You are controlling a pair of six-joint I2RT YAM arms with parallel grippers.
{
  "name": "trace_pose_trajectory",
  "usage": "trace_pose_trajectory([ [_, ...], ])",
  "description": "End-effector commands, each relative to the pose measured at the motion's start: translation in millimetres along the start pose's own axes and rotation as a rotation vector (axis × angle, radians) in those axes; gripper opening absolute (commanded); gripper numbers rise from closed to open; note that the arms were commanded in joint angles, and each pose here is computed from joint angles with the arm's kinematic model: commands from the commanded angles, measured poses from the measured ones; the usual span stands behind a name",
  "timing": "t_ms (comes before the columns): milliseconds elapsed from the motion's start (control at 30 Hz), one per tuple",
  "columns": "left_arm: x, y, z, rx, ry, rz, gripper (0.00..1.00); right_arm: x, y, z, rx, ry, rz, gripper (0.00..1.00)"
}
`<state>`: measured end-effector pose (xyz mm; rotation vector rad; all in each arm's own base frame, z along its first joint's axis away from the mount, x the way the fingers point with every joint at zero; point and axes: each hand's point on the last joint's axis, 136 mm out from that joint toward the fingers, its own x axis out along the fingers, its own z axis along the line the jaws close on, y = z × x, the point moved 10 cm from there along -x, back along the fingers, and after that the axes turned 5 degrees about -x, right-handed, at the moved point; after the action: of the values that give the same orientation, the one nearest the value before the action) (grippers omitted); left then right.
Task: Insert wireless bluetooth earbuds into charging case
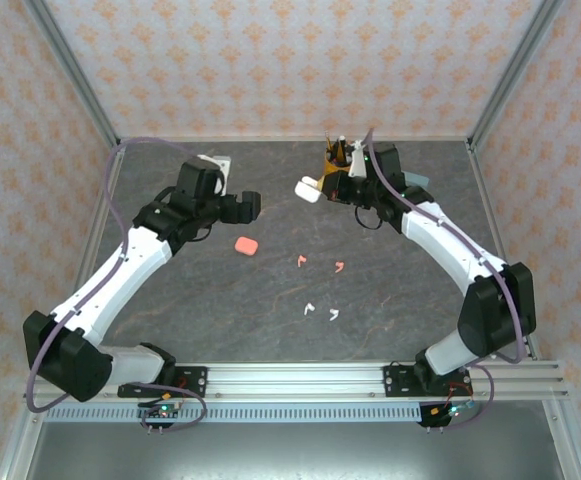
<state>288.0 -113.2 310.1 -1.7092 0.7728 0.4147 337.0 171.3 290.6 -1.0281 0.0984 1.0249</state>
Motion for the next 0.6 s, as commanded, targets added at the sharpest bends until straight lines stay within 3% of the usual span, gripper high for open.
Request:
trace_pose_trajectory([
  [0,-0.4,-12.6,-14.6,-0.020,0.292,-0.039,1.00,-1.0,-4.9,6.9,-0.102,-0.062,0.036,0.00],
  [100,10.4,-14.1,-18.0,-0.009,0.366,0.003,1.00,2.5,-2.9,7.3,-0.133,-0.097,0.067,0.00],
  [300,33.8,-13.7,-34.4,0.013,0.657,0.082,0.99,8.3,-1.2,0.1,-0.131,-0.149,0.106,0.00],
  [467,47.3,-10.4,-41.7,0.047,0.808,0.138,0.92,8.4,-0.6,-0.5,-0.136,-0.182,0.122,0.00],
  [567,53.6,-6.8,-43.6,0.068,0.870,0.178,0.83,7.6,0.1,1.0,-0.138,-0.197,0.128,0.00],
])
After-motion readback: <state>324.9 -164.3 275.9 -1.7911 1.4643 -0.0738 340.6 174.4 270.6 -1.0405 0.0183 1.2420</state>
